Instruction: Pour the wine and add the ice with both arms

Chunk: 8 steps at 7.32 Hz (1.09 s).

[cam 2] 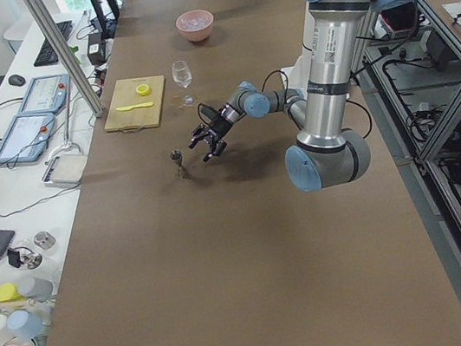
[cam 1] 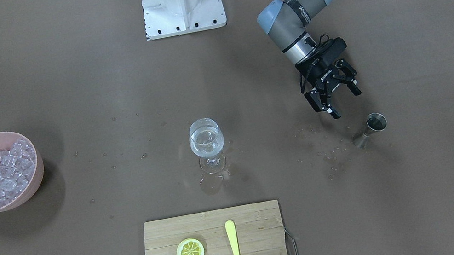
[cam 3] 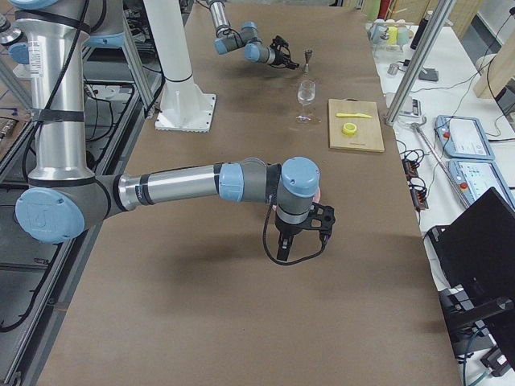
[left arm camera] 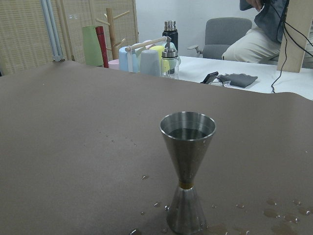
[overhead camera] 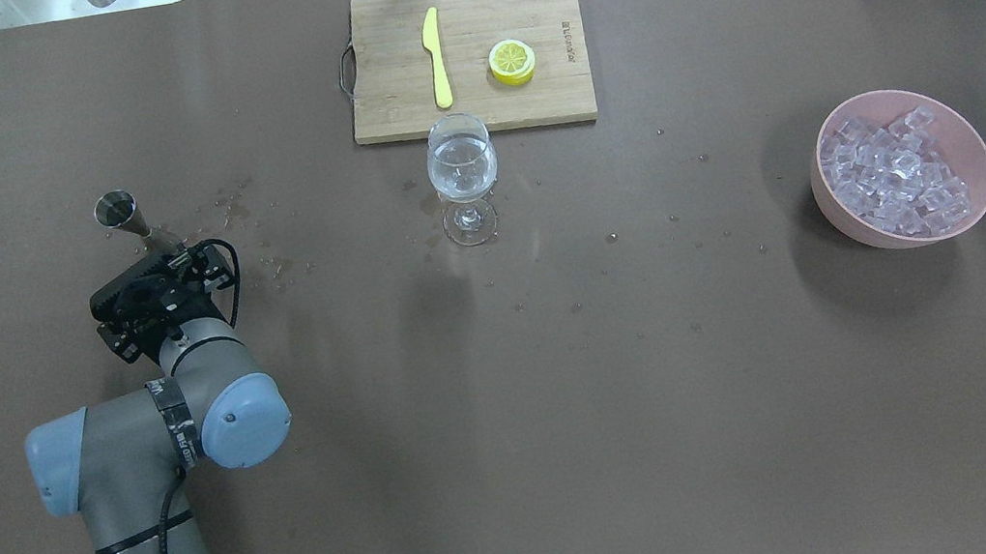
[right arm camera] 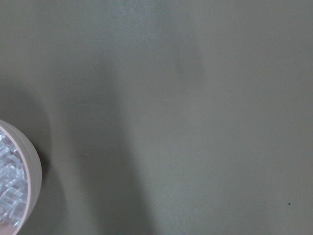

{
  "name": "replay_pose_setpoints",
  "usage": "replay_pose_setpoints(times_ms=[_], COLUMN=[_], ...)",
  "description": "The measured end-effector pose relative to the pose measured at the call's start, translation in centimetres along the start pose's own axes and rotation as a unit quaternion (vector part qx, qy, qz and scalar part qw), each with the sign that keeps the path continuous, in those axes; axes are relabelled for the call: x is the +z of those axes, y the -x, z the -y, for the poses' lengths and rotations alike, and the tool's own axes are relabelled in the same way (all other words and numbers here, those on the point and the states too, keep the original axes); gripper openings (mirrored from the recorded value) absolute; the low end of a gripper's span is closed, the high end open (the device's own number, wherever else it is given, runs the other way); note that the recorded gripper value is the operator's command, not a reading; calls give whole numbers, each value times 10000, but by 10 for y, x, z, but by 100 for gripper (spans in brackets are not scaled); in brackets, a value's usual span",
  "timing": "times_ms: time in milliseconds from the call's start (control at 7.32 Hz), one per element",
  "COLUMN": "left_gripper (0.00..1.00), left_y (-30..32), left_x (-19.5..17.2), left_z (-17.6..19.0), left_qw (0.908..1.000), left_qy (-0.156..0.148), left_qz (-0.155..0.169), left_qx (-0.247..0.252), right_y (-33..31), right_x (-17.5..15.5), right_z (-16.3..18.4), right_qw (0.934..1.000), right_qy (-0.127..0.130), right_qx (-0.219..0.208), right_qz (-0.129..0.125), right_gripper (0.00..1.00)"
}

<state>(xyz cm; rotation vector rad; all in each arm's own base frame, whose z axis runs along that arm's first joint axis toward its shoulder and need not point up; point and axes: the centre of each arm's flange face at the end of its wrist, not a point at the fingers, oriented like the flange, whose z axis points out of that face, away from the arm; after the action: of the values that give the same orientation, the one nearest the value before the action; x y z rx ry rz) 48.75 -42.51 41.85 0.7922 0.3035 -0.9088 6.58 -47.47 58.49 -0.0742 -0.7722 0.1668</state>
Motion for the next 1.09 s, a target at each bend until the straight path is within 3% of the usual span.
replay_pose_setpoints(times_ms=[1093], left_gripper=[98], left_y=[-24], left_x=[59], left_z=[1], left_qw=[9982], left_qy=[-434], left_qz=[413], left_qx=[50], right_y=[2], right_x=[-1], right_z=[1], right_qw=[10000], right_qy=[-6], right_qx=[13], right_qz=[15], right_gripper=[100])
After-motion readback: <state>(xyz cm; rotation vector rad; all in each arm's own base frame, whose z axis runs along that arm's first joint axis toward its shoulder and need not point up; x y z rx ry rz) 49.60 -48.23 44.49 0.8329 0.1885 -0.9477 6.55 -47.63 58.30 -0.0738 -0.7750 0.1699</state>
